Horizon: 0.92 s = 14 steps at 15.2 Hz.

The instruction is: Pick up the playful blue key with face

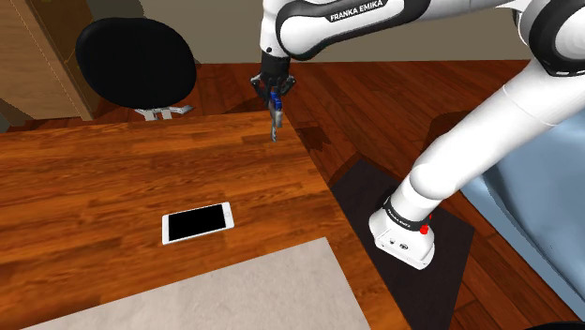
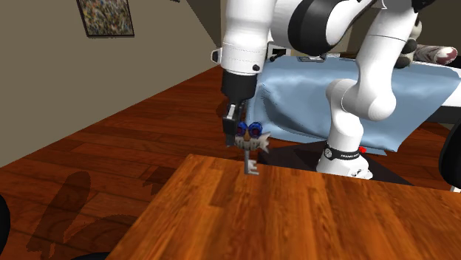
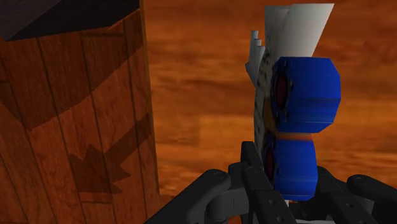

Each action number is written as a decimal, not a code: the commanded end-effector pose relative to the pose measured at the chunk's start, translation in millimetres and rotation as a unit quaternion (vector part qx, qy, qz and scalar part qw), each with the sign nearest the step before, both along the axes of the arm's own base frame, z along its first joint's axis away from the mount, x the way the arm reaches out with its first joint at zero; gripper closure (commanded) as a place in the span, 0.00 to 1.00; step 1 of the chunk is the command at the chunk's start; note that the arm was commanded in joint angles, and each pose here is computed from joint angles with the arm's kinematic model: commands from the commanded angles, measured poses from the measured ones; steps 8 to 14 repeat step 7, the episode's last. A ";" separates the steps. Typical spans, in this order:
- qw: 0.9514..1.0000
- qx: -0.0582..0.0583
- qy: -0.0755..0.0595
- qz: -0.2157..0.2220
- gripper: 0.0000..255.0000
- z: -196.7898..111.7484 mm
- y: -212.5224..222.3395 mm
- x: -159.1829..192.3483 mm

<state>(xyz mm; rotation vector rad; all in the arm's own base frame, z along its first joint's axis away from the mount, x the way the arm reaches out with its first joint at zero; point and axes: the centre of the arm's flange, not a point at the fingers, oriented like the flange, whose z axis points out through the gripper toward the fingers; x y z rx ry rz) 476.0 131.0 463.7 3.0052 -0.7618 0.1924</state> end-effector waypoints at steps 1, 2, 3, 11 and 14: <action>1.000 0.000 0.000 0.000 1.00 10.2 0.1 0.2; 1.000 0.000 0.000 0.000 1.00 15.5 0.1 0.2; 1.000 0.000 0.000 0.000 1.00 20.8 0.1 0.2; 1.000 0.000 0.000 0.000 1.00 32.1 0.1 0.2; 1.000 0.000 0.000 0.000 1.00 32.1 0.1 0.2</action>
